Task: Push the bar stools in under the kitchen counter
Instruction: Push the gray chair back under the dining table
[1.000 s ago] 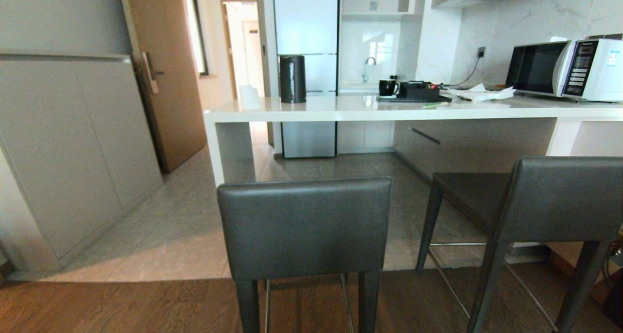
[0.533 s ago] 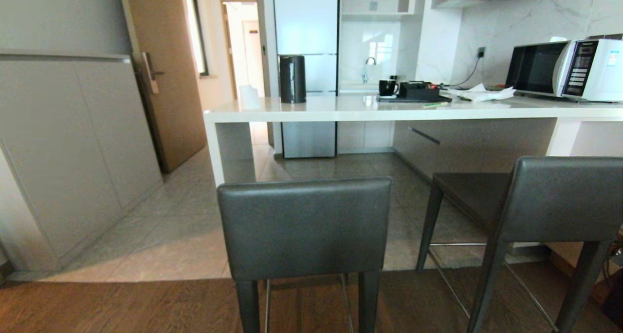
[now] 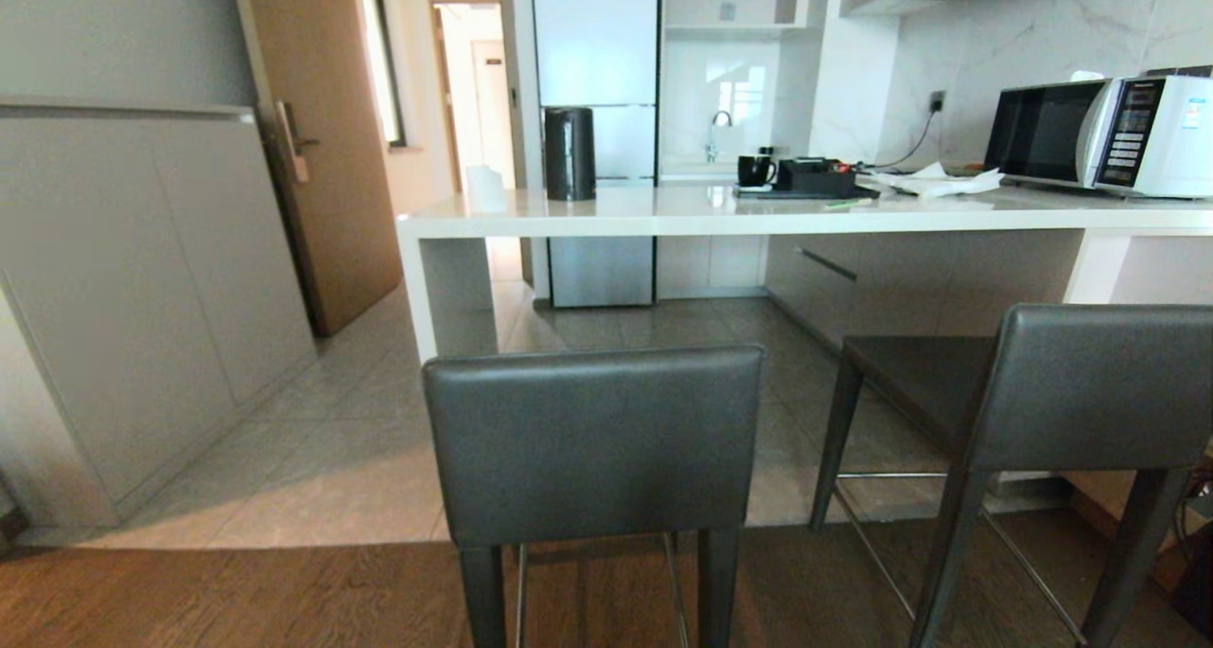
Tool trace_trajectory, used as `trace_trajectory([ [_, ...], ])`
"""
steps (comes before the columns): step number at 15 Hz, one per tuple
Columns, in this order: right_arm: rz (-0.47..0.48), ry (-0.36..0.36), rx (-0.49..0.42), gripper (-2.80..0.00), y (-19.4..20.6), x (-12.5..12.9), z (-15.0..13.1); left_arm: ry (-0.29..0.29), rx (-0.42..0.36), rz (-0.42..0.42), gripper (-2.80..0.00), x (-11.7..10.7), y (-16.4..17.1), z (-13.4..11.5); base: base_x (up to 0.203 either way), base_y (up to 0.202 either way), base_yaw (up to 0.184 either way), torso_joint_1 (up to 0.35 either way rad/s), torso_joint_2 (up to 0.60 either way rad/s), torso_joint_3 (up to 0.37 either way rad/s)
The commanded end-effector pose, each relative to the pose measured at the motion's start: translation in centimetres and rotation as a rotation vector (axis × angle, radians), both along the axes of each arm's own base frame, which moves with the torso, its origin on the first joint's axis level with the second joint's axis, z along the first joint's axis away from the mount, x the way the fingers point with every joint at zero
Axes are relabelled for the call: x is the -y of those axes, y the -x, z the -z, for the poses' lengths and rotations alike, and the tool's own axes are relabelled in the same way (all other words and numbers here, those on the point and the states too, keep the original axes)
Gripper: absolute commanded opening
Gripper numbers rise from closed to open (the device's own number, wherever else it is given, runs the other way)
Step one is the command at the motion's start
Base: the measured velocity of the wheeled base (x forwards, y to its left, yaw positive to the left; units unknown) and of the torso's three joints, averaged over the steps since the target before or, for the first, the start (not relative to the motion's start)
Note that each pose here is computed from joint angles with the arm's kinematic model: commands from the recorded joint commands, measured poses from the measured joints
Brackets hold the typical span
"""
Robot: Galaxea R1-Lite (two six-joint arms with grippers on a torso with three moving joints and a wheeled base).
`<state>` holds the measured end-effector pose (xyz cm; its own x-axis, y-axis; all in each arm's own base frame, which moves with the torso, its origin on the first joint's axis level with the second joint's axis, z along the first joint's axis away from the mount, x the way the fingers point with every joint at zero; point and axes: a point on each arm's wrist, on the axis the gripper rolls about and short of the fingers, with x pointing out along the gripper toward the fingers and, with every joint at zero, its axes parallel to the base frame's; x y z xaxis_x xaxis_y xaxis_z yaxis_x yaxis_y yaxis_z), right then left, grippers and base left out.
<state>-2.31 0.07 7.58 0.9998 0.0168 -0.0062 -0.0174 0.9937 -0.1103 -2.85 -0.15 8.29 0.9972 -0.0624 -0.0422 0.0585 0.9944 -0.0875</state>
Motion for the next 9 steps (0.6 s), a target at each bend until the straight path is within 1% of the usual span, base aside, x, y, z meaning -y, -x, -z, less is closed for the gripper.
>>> trace_trajectory([
  [1, -0.003, -0.003, -0.001, -2.8, 0.0, -0.01, 0.05, 0.012, -0.009, 0.0, -2.8, -0.01, -0.01, 0.07, 0.0, 0.0, 0.0, 0.0, 0.0, 0.0],
  [2, -0.002, -0.006, 0.0, -2.8, -0.01, 0.0, 0.04, 0.011, -0.003, -0.012, -2.8, -0.03, 0.01, 0.02, 0.0, 0.0, 0.0, 0.0, 0.0, 0.0],
  [3, -0.002, -0.01, 0.0, -2.8, -0.01, 0.0, 0.04, -0.001, -0.001, -0.042, -2.8, -0.1, 0.01, -0.01, 0.0, 0.0, 0.0, 0.0, 0.0, 0.0],
  [4, -0.002, -0.014, 0.0, -2.8, -0.01, 0.0, 0.04, -0.035, -0.002, -0.068, -2.8, -0.16, -0.02, 0.06, 0.0, 0.0, 0.0, 0.0, 0.0, 0.0],
  [5, -0.001, -0.014, 0.0, -2.8, -0.01, 0.0, 0.04, -0.066, -0.002, -0.07, -2.8, -0.16, -0.04, 0.1, 0.0, 0.0, 0.0, 0.0, 0.0, 0.0],
  [7, -0.003, -0.01, 0.0, -2.8, -0.01, 0.0, 0.04, -0.062, -0.004, -0.065, -2.8, -0.14, -0.04, 0.12, 0.0, 0.0, 0.0, 0.0, 0.0, 0.0],
  [8, -0.006, -0.008, 0.0, -2.8, -0.01, -0.01, 0.04, -0.041, -0.006, -0.074, -2.8, -0.17, -0.05, 0.16, 0.0, 0.0, 0.0, 0.0, 0.0, 0.0],
  [9, -0.008, -0.009, 0.0, -2.8, -0.01, -0.01, 0.04, -0.008, -0.01, -0.086, -2.8, -0.2, -0.05, 0.2, 0.0, 0.0, 0.0, 0.0, 0.0, 0.0],
])
